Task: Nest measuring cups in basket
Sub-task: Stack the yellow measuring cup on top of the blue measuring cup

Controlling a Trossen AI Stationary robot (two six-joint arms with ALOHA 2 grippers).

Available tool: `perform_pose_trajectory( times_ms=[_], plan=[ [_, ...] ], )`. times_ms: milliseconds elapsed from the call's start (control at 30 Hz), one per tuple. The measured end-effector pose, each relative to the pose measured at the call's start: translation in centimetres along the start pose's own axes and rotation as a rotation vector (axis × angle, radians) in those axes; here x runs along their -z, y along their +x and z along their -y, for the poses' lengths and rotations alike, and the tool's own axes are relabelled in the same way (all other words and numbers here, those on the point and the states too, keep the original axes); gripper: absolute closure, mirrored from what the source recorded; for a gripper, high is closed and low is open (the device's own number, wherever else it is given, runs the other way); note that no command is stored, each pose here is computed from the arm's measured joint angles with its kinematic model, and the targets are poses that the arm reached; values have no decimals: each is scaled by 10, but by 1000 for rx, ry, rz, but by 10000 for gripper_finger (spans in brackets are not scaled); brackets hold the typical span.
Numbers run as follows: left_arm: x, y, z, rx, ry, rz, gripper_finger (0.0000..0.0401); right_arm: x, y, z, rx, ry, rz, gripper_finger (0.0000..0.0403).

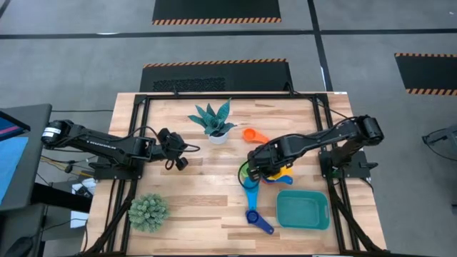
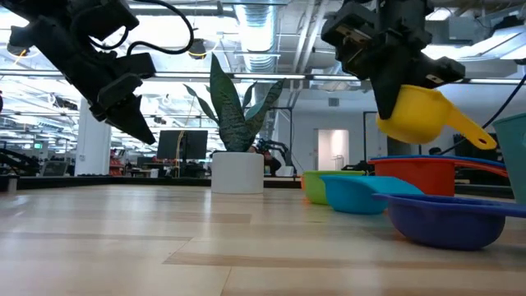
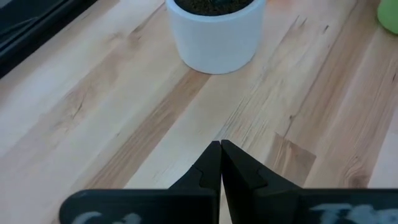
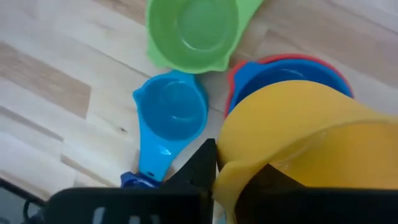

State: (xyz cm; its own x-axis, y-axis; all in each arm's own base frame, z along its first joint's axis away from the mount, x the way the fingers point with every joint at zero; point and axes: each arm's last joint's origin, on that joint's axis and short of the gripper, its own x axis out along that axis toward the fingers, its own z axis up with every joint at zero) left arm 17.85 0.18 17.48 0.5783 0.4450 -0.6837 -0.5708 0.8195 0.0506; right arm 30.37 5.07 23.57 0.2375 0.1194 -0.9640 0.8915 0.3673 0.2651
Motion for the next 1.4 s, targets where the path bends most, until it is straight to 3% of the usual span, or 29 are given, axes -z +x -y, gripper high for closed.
perform_pose_trajectory(
  times_ms=[267, 667, 867, 1133, 1400],
  plan=[
    [0, 0, 0, 0, 25, 0, 401, 0, 0, 1, 11, 27, -2, 331],
    [2, 0, -1, -7, 35, -16, 401, 2, 0, 5, 53, 37, -8, 237],
    [2, 0, -1, -8, 36, -19, 401, -1, -2, 6, 52, -140, -4, 210],
    [2, 0, 0, 32, 24, -38, 401, -4, -18, 4, 40, -364, 89, 215],
    [2, 0, 1, 40, -15, -42, 401, 10, 5, 7, 223, -425, 54, 259]
  ],
)
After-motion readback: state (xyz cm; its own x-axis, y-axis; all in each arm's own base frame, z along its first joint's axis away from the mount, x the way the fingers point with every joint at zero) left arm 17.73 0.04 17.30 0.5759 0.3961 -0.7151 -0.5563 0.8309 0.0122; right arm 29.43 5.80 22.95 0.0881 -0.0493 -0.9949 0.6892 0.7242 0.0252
